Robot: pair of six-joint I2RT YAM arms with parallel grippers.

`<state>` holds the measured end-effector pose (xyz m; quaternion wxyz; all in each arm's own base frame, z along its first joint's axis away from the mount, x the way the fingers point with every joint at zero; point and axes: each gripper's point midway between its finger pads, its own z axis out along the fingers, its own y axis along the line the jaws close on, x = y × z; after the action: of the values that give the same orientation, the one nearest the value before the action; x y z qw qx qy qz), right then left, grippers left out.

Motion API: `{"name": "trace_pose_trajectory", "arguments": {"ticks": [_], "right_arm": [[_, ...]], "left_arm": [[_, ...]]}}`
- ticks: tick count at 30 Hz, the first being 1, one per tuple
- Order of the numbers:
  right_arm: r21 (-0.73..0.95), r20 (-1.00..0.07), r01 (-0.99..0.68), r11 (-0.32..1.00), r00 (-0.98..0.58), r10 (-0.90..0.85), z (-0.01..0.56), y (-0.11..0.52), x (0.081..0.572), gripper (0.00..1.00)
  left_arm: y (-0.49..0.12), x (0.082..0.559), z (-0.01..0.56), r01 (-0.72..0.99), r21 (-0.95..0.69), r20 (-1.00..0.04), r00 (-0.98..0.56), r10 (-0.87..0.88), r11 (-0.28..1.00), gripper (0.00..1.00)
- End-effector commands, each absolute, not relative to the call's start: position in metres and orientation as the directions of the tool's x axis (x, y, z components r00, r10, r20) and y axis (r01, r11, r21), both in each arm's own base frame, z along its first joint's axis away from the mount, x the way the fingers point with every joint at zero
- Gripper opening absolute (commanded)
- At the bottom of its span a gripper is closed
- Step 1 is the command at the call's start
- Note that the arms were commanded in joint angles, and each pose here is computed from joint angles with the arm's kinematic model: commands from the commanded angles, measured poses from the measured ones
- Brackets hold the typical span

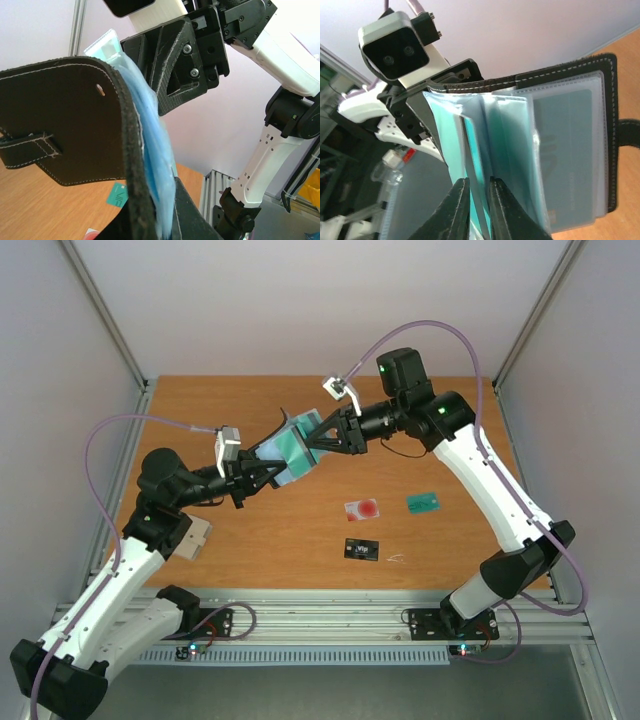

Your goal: Take the credit cards out of the card holder

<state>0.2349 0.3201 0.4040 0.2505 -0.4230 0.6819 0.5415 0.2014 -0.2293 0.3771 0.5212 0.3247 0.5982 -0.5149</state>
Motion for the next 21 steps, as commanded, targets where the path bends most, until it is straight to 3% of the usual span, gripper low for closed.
{"name": "trace_pose_trajectory", "arguments": {"ticks": [1,4,10,21], "right_arm": [[0.550,-0.795,-0.835,-0.014,-0.519,-0.313,0.408,0.325,0.227,0.08],[0.535,-0.810,-0.844,-0.039,-0.499,-0.308,0.413,0.324,0.222,0.01],[0.530,-0.807,-0.848,0.017,-0.510,-0.299,0.411,0.313,0.229,0.01],[0.541,-0.751,-0.743,0.394,-0.638,-0.172,0.402,0.275,0.288,0.01]], "left_arm": [[-0.229,0.199,0.390,0.943,-0.219,-0.968,-0.178,-0.175,0.250,0.00],[-0.228,0.200,0.389,0.942,-0.221,-0.968,-0.180,-0.174,0.252,0.00],[-0.228,0.199,0.390,0.941,-0.219,-0.968,-0.177,-0.178,0.257,0.00],[-0.223,0.211,0.377,0.909,-0.252,-0.963,-0.201,-0.178,0.333,0.00]]}}
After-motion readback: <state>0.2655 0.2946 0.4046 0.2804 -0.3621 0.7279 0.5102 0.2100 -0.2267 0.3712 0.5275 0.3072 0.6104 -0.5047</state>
